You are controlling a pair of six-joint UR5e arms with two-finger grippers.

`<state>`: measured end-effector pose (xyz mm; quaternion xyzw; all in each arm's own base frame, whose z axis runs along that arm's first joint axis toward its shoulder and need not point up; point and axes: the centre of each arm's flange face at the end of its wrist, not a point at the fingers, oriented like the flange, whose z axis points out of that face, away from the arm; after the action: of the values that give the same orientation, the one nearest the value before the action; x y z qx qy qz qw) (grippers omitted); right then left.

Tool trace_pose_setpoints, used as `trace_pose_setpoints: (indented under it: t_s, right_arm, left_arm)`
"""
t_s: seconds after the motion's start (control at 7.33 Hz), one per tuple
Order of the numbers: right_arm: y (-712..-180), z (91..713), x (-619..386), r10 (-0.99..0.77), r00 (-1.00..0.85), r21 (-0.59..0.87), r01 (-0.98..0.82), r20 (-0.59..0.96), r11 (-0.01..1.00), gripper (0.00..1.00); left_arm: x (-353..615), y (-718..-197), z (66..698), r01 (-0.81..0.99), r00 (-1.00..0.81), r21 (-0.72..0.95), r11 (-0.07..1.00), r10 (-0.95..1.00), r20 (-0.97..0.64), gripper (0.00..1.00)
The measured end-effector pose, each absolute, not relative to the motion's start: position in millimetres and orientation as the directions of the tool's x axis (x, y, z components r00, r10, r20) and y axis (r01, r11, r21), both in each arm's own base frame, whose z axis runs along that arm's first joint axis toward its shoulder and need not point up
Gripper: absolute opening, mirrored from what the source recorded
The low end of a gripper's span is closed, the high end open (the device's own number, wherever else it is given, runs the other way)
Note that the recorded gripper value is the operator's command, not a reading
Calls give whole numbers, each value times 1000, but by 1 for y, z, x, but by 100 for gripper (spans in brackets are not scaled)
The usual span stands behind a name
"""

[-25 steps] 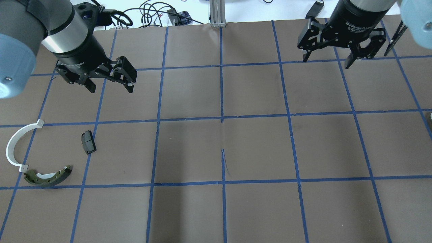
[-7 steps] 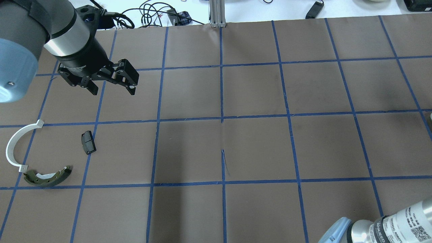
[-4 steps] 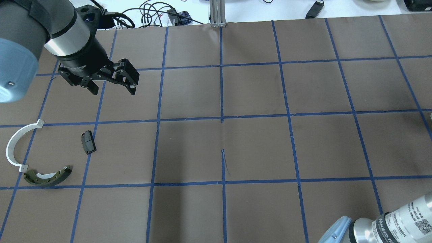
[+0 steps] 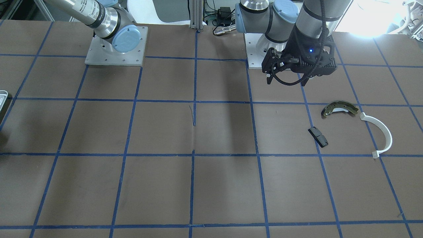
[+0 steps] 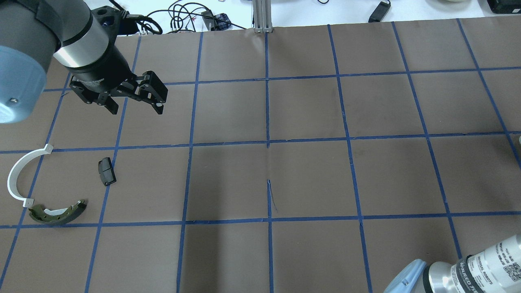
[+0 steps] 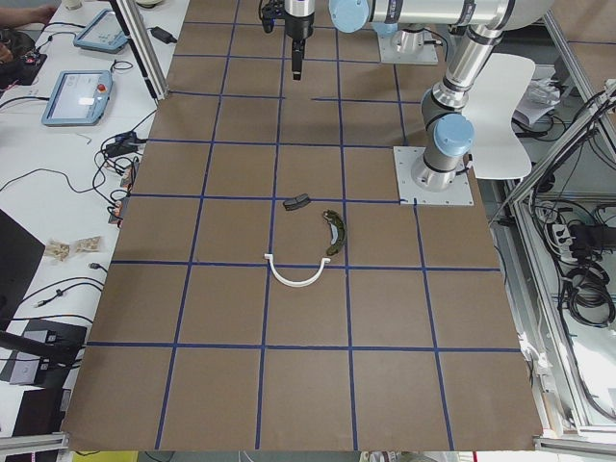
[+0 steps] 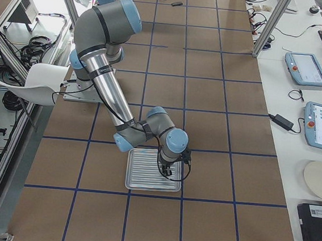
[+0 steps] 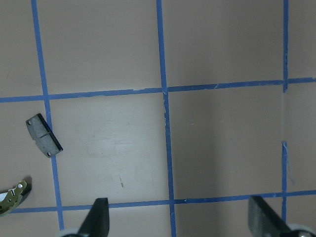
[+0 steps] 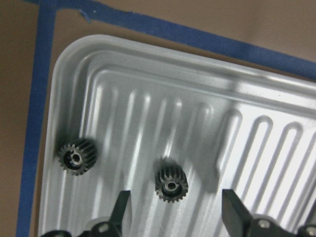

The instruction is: Place bearing gear from tray to pile

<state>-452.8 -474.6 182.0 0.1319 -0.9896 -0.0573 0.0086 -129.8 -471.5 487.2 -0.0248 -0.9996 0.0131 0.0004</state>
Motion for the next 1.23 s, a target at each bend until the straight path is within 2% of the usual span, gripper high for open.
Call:
trace_pose_setpoints:
  t_s: [0.27,0.68,0.95,1.23]
  right_arm:
    - [-473,179,-452,-261,-965,115,-259,-5,959,6]
    - [-473,196,-451,-245,-969,116,-241,18,963,7]
    - [-475,246,-427,-249,-968,104,-245,29,964,9]
    - [-490,304,-345,-222,-974,139,-226,-38,964,9]
  left_arm:
    - [-130,-472,487,50,-999,-26,998,50,1,100]
    - [-130,-472,487,50,-999,-26,998,50,0,100]
    - [-130,-472,487,50,-999,-27,998,50,0,100]
    - [-130,-472,487,50,-999,-27,998,50,0,100]
